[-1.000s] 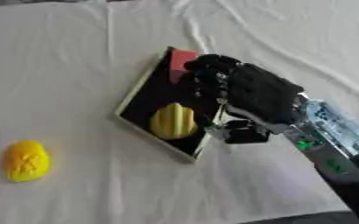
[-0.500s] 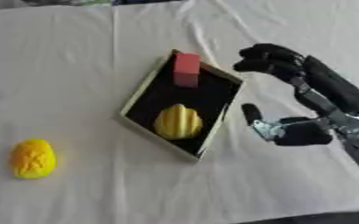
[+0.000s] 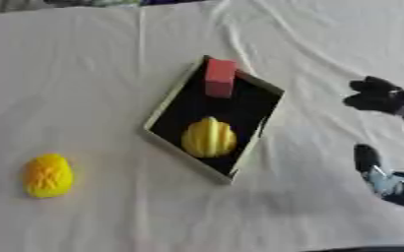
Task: Pick up objects on the table and place them in the box.
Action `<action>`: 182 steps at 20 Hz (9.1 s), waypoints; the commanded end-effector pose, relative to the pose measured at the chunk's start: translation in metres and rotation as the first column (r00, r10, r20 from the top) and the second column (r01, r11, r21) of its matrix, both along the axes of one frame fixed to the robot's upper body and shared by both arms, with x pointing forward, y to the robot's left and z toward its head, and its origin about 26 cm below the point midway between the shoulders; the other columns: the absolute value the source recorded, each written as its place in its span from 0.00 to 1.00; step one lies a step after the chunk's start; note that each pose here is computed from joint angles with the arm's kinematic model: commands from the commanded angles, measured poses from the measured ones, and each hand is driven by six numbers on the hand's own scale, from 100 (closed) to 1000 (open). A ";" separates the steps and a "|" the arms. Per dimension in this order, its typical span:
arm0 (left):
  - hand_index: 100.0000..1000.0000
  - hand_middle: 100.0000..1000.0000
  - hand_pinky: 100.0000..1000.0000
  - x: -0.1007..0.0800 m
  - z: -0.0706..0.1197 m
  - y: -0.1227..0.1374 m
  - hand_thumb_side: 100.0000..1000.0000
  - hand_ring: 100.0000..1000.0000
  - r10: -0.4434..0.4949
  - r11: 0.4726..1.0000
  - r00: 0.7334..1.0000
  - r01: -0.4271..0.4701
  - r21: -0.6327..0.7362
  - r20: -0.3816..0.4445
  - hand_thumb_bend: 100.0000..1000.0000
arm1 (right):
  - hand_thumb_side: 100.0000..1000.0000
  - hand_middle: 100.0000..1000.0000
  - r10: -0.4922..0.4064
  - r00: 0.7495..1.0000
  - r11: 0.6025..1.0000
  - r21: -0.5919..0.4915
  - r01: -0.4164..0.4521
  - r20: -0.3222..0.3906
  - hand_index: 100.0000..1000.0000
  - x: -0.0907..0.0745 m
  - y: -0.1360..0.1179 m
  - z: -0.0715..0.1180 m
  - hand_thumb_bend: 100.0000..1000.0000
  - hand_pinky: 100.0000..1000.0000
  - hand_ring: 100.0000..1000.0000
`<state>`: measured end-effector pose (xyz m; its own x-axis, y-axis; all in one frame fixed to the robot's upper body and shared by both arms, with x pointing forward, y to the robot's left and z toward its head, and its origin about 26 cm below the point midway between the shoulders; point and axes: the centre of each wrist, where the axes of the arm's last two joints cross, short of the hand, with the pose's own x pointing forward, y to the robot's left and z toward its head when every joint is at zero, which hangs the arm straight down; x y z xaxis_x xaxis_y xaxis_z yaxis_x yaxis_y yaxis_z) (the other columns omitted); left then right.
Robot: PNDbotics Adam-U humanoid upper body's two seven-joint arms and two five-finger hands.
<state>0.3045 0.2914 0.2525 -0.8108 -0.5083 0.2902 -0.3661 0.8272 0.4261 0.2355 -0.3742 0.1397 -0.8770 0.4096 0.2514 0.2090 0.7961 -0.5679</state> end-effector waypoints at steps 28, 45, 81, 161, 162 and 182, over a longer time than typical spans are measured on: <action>0.90 0.76 0.92 -0.006 0.022 -0.034 0.54 0.85 0.186 0.359 0.846 0.416 0.836 -0.500 0.45 | 0.41 0.68 -0.086 0.992 0.989 0.126 0.075 0.092 0.78 -0.021 -0.003 -0.023 0.00 0.99 0.86; 0.94 0.76 0.95 0.008 -0.017 -0.035 0.00 0.88 0.317 0.393 0.760 0.439 0.808 -0.568 0.45 | 0.41 0.67 -0.072 0.994 0.987 0.152 0.058 0.087 0.78 -0.019 -0.003 -0.020 0.00 1.00 0.86; 0.88 0.71 0.89 0.032 -0.063 -0.022 0.03 0.83 0.454 0.374 0.720 0.380 0.846 -0.524 0.36 | 0.41 0.64 -0.059 0.997 0.981 0.181 0.068 -0.052 0.76 -0.014 0.010 -0.025 0.00 1.00 0.86; 0.96 0.81 0.90 0.049 0.018 -0.194 0.57 0.86 -0.028 0.636 0.965 0.217 0.741 -0.259 0.22 | 0.41 0.62 -0.038 0.998 0.973 0.226 0.049 -0.051 0.75 -0.016 0.005 -0.024 0.00 1.00 0.85; 0.96 0.81 0.90 0.046 0.021 -0.193 0.57 0.86 -0.036 0.640 0.967 0.217 0.737 -0.254 0.22 | 0.41 0.62 -0.040 0.998 0.972 0.228 0.050 -0.051 0.75 -0.016 0.005 -0.024 0.00 1.00 0.85; 0.86 0.71 0.76 0.005 0.045 -0.080 0.46 0.74 -0.050 0.987 0.989 0.071 0.143 -0.140 0.00 | 0.41 0.62 -0.052 0.998 0.966 0.254 0.055 -0.016 0.75 -0.017 0.002 -0.023 0.00 1.00 0.85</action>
